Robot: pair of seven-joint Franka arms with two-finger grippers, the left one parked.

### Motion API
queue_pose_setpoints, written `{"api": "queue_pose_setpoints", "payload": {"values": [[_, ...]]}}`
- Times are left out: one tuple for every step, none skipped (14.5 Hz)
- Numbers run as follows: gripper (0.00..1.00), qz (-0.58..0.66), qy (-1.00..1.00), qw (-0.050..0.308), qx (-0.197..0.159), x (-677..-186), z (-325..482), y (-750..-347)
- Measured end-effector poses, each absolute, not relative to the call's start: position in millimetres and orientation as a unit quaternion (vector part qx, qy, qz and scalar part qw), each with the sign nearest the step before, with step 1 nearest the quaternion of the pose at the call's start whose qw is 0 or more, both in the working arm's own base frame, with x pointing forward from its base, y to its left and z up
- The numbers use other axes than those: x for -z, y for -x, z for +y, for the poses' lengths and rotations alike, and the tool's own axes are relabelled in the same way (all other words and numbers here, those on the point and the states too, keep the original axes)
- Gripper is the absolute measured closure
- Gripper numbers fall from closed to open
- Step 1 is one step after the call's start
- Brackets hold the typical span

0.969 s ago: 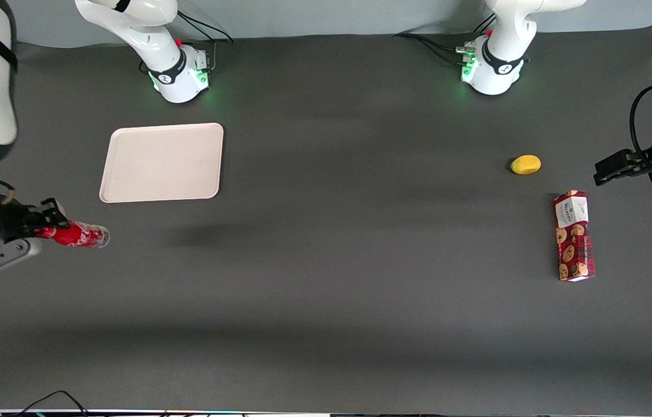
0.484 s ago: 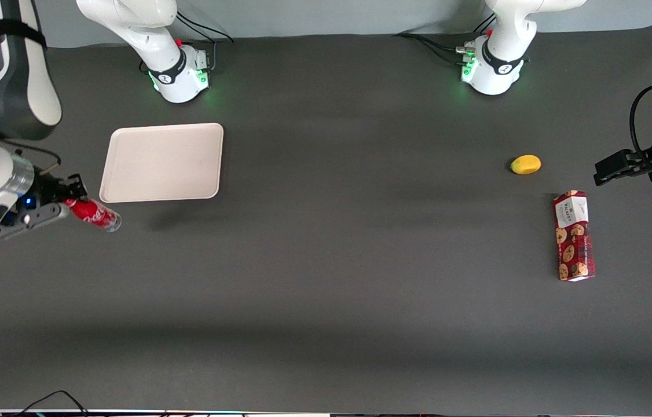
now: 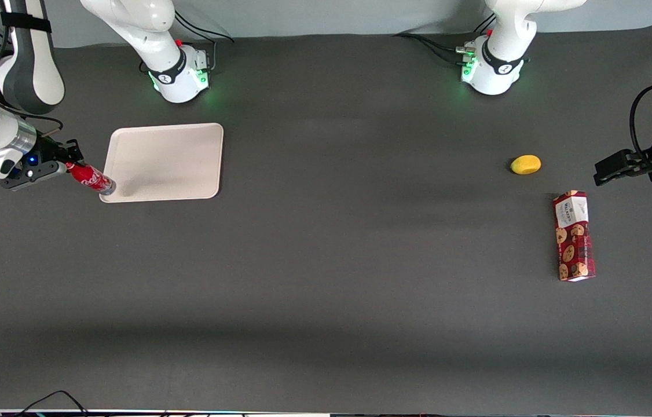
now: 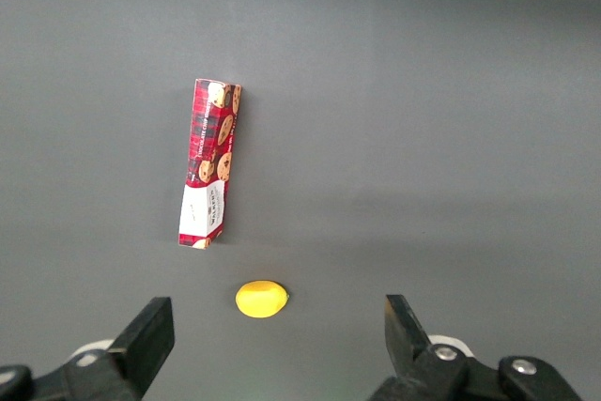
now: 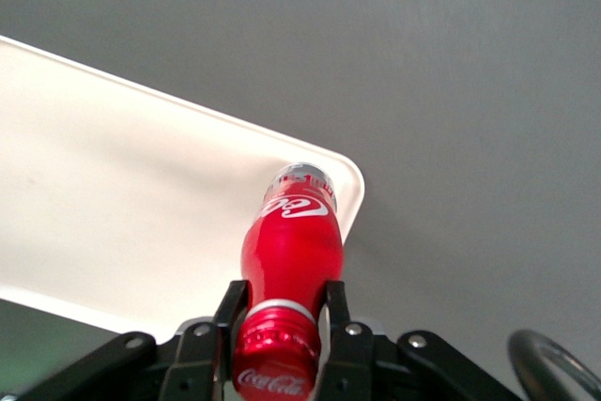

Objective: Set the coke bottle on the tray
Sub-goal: 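Lower the bottle onto the tray and open the right gripper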

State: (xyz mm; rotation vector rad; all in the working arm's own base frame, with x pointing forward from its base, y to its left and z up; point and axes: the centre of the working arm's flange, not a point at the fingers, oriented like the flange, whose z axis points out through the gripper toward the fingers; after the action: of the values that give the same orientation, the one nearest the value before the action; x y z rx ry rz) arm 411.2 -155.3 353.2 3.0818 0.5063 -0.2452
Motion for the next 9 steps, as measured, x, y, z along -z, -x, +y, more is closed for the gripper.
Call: {"api": "queue_pose_setpoints", "payload": {"values": [[0.62,0.149,-0.986,-0.006,0.08,-342,-159,-402],[0.62,0.14,-0.987,-0.017,0.081,-334,-158,-396],[0.62,0.137,-0.987,-0.023,0.083,-329,-156,-393],[0.62,0.135,-0.987,-0.027,0.084,-325,-153,-390],[0.62,0.134,-0.987,-0.028,0.083,-322,-152,-388],[0.62,0.134,-0.988,-0.027,0.078,-318,-151,-387],[0.62,0.134,-0.988,-0.025,0.075,-314,-150,-385],[0.62,0.134,-0.988,-0.025,0.074,-311,-149,-383],[0.62,0.134,-0.988,-0.025,0.073,-310,-149,-382]]}}
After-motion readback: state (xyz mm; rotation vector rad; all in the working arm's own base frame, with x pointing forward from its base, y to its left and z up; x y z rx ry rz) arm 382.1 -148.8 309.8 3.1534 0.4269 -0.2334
